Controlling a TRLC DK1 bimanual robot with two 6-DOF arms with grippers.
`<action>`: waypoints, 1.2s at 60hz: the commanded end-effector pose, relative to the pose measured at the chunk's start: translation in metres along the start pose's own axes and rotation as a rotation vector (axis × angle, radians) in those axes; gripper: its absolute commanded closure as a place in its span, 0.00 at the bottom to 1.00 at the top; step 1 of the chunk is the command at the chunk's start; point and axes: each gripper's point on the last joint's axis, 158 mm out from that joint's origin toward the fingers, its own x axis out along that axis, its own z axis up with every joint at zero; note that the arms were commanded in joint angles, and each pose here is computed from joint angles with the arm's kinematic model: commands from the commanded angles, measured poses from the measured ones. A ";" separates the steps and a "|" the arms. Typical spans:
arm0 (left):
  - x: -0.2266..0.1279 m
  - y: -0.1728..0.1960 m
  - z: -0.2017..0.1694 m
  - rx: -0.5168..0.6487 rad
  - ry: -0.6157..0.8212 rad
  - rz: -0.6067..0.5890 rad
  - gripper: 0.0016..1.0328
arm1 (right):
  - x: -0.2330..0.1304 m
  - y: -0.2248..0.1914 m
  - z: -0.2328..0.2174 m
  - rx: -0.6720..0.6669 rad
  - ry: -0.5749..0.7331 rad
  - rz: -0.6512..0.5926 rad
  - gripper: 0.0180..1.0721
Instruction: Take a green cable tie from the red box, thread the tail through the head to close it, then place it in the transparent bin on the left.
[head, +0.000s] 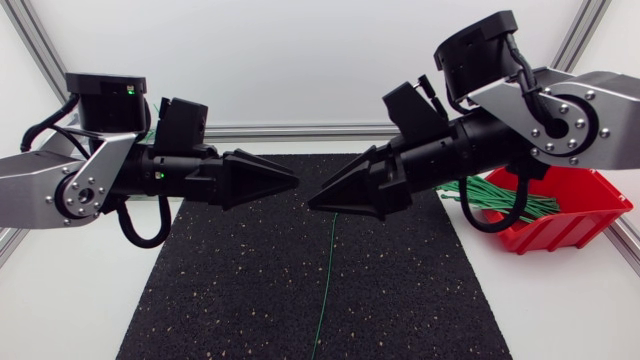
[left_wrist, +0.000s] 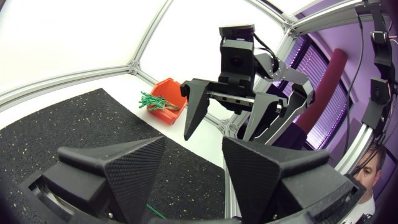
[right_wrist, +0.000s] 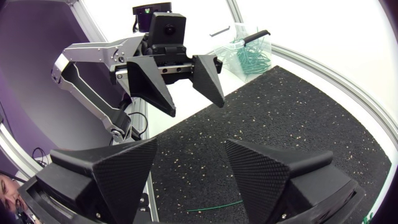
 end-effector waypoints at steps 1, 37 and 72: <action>-0.003 0.005 -0.013 -0.021 0.013 0.046 0.37 | 0.000 -0.004 -0.005 0.009 0.007 -0.035 0.13; -0.021 0.041 -0.062 0.115 0.128 0.336 0.36 | 0.026 -0.128 -0.085 0.120 0.417 -0.467 0.14; -0.049 0.035 -0.061 0.132 0.081 0.396 0.35 | 0.066 -0.182 -0.122 0.549 0.560 -0.837 0.28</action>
